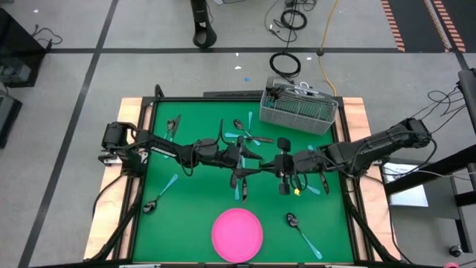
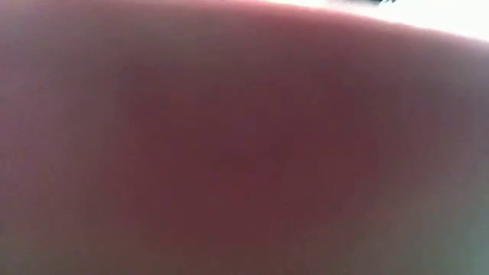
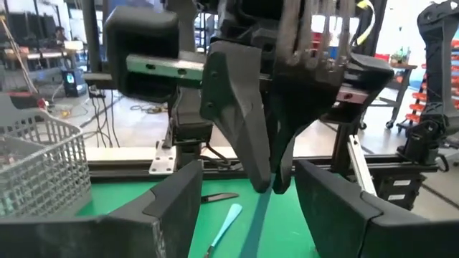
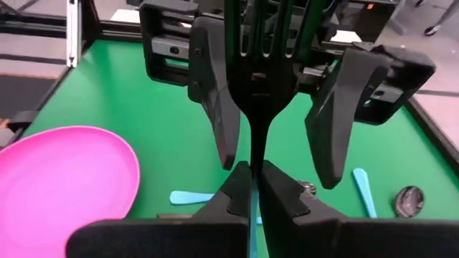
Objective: Sort silverware
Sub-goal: Put the blue fork into the utensil holder
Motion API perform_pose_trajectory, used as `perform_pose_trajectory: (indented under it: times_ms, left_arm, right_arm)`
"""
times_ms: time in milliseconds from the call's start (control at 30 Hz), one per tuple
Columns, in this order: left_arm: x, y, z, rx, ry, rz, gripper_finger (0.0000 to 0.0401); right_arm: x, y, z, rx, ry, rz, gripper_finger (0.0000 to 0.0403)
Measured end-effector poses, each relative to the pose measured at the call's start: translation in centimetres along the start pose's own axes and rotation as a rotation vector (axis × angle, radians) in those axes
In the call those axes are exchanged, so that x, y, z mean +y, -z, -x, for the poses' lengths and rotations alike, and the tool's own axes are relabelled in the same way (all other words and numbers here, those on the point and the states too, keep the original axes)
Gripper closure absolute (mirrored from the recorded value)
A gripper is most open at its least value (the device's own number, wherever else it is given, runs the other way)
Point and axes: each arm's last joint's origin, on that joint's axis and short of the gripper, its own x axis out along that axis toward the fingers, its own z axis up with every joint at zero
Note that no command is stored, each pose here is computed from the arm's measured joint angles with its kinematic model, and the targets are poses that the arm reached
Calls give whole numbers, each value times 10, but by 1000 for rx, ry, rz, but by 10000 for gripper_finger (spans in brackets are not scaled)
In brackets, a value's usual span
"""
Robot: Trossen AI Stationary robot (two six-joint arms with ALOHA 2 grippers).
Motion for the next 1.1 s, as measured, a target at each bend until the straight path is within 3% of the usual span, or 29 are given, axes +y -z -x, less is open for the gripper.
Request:
perform_pose_trajectory:
  times_ms: [333, 1100]
  left_arm:
    - [0, 0, 0, -4, -12, -7, 175]
    - [1, -8, 0, -78, -43, -16, 175]
  right_arm:
    - [-10, 5, -2, 54, 41, -132, 403]
    - [-9, 1, -6, 12, 37, -148, 403]
